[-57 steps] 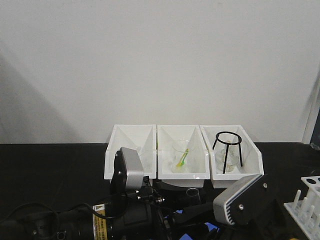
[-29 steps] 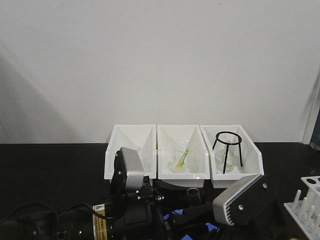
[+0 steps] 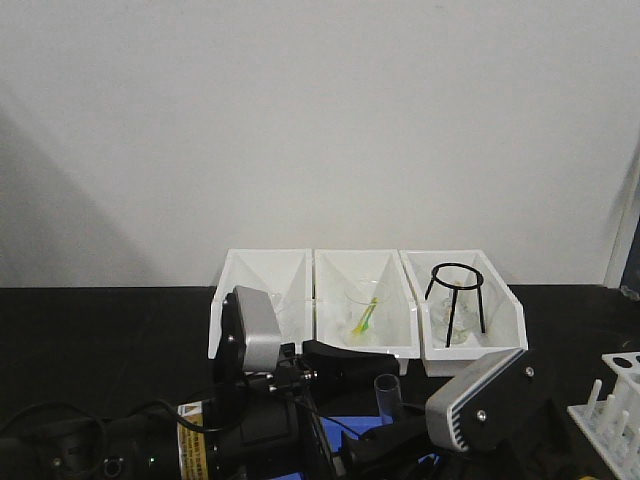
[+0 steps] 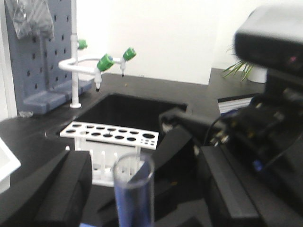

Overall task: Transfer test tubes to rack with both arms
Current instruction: 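Open the left gripper and pull it away from the tube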

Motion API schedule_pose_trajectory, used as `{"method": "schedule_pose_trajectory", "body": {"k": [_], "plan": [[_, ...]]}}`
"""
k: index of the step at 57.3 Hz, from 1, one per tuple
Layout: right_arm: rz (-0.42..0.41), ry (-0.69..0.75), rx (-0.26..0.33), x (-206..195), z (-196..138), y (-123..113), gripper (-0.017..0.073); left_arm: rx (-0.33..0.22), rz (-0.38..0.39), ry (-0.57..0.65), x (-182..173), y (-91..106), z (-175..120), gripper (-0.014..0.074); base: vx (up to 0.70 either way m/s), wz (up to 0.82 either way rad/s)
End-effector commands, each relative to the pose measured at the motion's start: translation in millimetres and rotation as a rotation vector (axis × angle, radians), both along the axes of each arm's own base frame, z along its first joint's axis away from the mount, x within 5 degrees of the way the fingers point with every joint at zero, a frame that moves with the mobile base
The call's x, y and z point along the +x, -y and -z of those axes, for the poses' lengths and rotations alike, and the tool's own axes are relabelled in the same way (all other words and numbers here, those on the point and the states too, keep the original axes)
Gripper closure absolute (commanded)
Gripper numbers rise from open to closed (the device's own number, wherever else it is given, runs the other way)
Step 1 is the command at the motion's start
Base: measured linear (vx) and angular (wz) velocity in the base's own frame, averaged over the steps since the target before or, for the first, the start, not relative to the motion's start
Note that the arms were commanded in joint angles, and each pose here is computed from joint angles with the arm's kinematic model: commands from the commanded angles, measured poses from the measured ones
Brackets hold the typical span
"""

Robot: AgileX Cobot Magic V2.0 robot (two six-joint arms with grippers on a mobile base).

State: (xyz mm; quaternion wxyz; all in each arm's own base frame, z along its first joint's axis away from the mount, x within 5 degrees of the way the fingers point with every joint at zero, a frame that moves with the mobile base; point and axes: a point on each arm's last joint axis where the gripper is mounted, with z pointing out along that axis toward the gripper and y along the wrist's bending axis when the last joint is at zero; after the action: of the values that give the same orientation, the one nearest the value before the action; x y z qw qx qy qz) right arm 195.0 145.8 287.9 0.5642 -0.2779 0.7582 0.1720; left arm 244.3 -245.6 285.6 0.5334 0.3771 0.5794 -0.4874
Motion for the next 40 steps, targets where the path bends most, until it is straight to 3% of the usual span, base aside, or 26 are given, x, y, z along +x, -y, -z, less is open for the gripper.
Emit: {"method": "schedule_pose_trajectory", "body": {"k": [1,24,30,40], "plan": [[-0.009,0.126,0.073,2,-24,-2,0.0569,-0.135,0.006,0.082,-9,-8.7,-41,0.0021,0.0,0.0],[-0.007,0.122,0.078,2,-24,-2,0.0568,-0.191,-0.058,0.195,-23,-37.2,-85,0.0021,0.0,0.0],[-0.008,0.135,0.081,2,-25,-1,0.0568,-0.165,-0.11,0.201,-25,-42.6,-91,0.0021,0.0,0.0],[0.015,0.193,0.138,6,-32,2,0.0568,-0.1,-0.216,0.188,-25,-50.7,-95,0.0021,0.0,0.0]]}}
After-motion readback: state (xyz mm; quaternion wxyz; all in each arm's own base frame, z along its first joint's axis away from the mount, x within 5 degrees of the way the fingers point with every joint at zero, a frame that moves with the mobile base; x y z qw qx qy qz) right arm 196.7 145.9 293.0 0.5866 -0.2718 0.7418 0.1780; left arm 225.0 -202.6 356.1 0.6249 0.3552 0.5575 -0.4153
